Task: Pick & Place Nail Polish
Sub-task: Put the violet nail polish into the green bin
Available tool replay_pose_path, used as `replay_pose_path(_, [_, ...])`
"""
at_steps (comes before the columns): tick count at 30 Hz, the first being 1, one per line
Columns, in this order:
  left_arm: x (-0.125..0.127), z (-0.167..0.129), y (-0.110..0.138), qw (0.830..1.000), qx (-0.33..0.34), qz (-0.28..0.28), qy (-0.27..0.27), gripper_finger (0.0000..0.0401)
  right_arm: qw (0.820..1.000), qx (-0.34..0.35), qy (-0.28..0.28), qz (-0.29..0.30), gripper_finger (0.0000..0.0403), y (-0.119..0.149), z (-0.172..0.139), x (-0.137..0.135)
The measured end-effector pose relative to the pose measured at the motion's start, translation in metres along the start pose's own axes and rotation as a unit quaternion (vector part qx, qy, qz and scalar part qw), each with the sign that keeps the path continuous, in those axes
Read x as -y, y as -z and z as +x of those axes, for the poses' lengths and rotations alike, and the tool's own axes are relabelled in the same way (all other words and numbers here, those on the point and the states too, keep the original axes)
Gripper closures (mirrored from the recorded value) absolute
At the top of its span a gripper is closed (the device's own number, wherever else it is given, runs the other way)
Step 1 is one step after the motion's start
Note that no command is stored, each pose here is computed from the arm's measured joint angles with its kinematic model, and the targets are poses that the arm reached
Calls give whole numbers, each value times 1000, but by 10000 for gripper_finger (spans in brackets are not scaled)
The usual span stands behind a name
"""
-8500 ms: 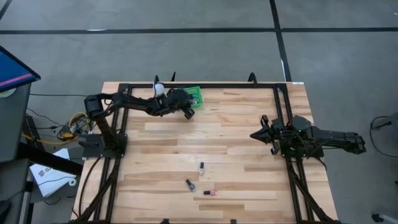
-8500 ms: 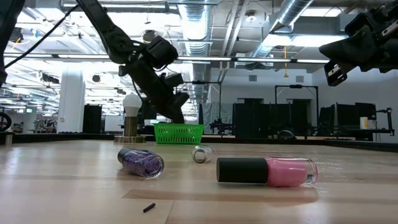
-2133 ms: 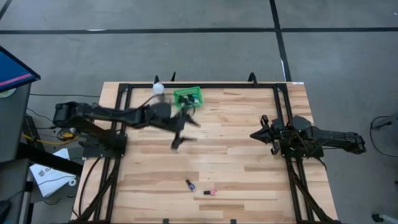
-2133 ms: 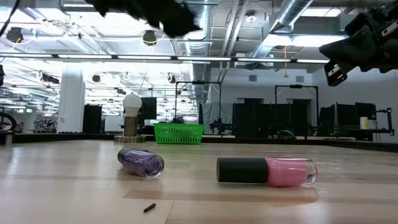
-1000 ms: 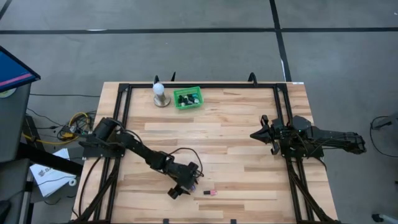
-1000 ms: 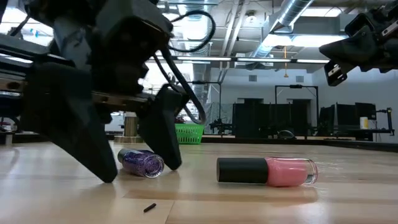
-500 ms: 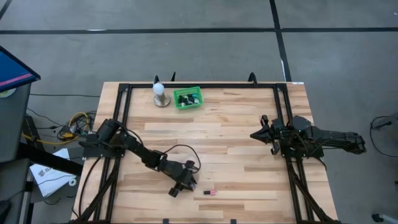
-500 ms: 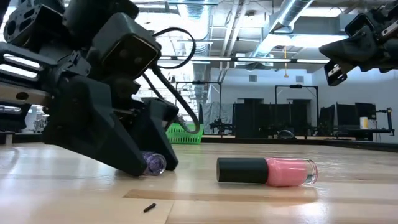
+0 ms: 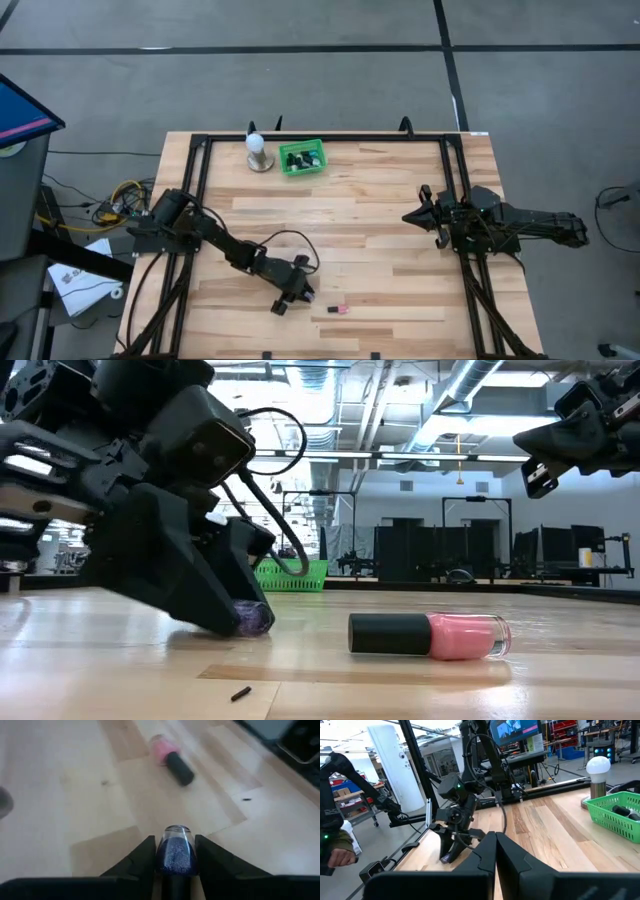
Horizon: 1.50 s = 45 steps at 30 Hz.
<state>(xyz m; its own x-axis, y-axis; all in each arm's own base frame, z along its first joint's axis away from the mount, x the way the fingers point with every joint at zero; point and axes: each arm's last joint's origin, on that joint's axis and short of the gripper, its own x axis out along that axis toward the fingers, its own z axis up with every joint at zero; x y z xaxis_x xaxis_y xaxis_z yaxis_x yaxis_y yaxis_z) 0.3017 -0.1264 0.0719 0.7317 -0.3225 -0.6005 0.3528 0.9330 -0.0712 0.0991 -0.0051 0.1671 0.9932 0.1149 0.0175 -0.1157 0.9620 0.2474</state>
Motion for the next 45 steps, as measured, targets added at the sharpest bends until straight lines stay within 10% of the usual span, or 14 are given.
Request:
replay_pose_path(9, [-54, -43, -47, 973, 94, -54, -205, 292, 1000, 0, 0, 0, 403, 0, 0, 0])
replay_pose_path(21, [-177, -150, -74, 859, 186, -118, -462, 292, 1000, 0, 0, 0, 403, 0, 0, 0])
replay_pose_path(45, [-254, -126, -34, 823, 97, -169, -534, 292, 1000, 0, 0, 0, 403, 0, 0, 0])
